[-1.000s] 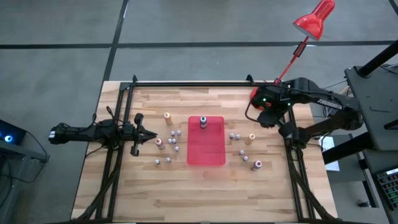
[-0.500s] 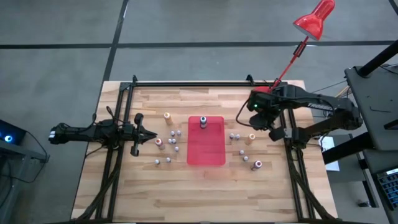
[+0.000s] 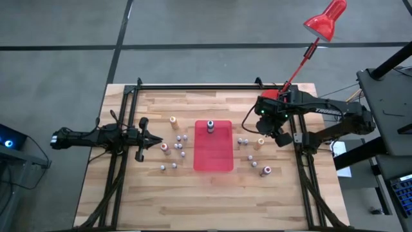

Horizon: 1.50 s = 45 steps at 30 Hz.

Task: Pick & Place food coloring
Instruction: Put the large yellow food coloring bottle into the red bin

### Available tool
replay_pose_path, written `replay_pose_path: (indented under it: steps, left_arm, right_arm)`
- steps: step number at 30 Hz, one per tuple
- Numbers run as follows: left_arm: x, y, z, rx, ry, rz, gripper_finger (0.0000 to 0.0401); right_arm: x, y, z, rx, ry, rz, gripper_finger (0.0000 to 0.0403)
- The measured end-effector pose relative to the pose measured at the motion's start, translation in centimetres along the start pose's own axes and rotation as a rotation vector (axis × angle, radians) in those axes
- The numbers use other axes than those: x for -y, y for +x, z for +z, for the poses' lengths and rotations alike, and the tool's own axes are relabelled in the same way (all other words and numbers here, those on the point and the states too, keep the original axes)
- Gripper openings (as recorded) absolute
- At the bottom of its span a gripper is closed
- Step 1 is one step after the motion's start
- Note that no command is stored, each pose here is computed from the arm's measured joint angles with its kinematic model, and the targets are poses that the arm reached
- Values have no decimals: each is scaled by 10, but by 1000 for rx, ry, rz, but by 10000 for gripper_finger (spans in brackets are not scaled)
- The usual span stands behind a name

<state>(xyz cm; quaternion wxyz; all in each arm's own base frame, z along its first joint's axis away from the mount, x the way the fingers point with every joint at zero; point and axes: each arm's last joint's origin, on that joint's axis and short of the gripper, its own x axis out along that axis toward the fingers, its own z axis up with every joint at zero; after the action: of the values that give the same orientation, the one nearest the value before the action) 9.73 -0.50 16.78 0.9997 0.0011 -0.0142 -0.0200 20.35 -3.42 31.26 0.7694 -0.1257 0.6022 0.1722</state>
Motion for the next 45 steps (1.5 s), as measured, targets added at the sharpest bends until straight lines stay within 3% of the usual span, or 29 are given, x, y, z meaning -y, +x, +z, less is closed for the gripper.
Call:
replay_pose_path:
  steps: [5,11,26,34,45]
  left_arm:
    - [0,0,0,0,0,0,3]
    - [0,0,0,0,0,0,3]
    - [0,0,0,0,0,0,3]
    - [0,0,0,0,0,-1,3]
    - [0,0,0,0,0,-1,3]
  right_arm:
    - [0,2,-1,-5,-22,5,197]
    - [-4,6,2,-2,-100,10,219]
    - [-8,47,-5,-39,-106,40,239]
    - [-5,62,-9,-74,-107,-29,249]
    - [-6,74,-14,-87,-111,-20,247]
